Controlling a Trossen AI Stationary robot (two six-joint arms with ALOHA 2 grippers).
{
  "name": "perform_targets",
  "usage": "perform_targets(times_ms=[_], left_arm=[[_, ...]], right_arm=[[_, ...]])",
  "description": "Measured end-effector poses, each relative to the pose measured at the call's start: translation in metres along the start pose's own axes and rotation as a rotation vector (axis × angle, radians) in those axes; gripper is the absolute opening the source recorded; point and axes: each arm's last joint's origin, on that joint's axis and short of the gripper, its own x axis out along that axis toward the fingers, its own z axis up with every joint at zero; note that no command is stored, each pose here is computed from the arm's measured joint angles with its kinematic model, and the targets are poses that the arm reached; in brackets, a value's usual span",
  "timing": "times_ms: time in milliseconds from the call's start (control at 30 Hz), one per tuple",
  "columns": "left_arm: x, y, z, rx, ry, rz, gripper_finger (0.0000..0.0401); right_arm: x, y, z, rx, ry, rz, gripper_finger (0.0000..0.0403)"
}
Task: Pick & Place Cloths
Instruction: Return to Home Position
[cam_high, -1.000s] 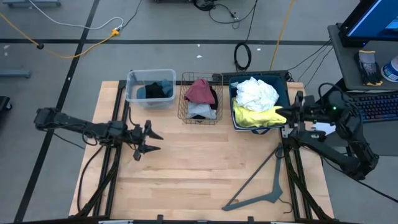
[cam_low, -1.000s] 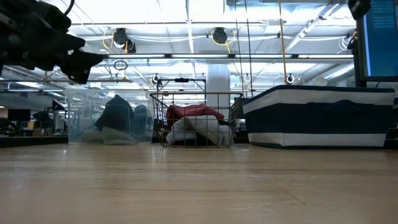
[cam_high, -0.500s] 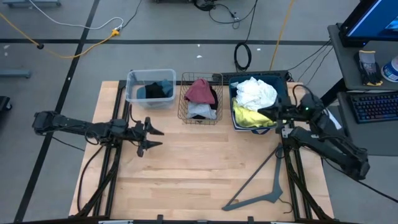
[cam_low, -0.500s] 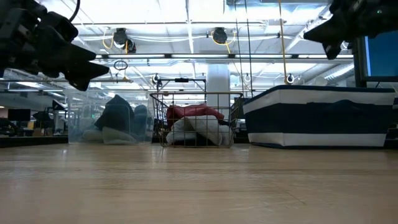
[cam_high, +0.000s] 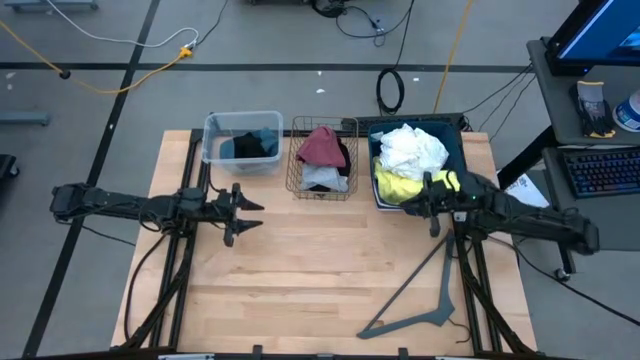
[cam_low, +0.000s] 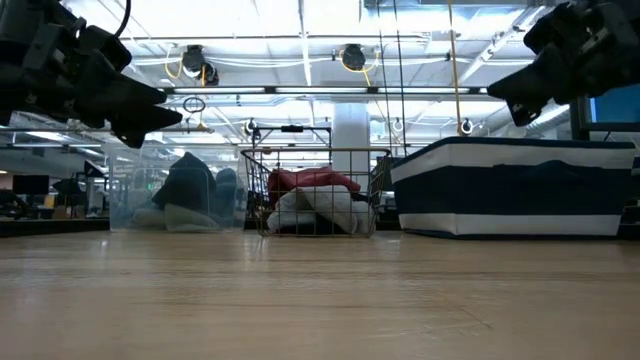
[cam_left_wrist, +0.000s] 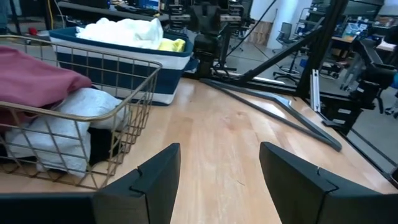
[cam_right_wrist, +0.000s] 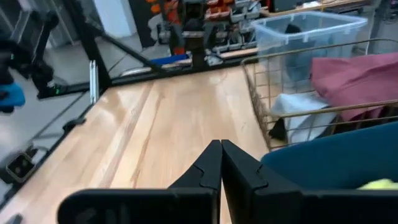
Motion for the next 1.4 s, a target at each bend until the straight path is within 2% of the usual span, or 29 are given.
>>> perform_targets(times_ms=[267, 433, 800, 967, 1100, 1300, 1400], left_arm=[[0.0, 0.003, 0.0, 0.033, -0.003, 0.021, 0.0223], [0.0, 0.004, 0.001, 0.067, -0.003, 0.033, 0.0223], [-0.001, 0.01, -0.001, 0.096, 0.016, 0.074, 0.0223], [-0.001, 0.014, 0.0, 0.115, 0.012, 0.152, 0.0223], [-0.002, 0.018, 0.001, 0.13, 0.002, 0.234, 0.0223], [-0.003, 0.023, 0.001, 0.128, -0.007, 0.351, 0.0223], [-0.004, 0.024, 0.002, 0.127, -0.01, 0.373, 0.0223]], right_arm=[[0.004, 0.015, -0.007, -0.103, 0.037, -0.01, 0.0], [0.002, 0.016, -0.01, -0.121, 0.056, -0.091, 0.0], [-0.023, 0.021, -0.007, -0.11, -0.051, -0.021, 0.0], [-0.027, 0.02, -0.013, -0.078, -0.013, -0.027, 0.0], [-0.018, 0.017, -0.025, -0.064, 0.009, -0.03, 0.0], [-0.006, 0.013, -0.039, -0.091, -0.093, -0.018, 0.0], [-0.004, 0.012, -0.043, -0.1, -0.087, -0.018, 0.0]])
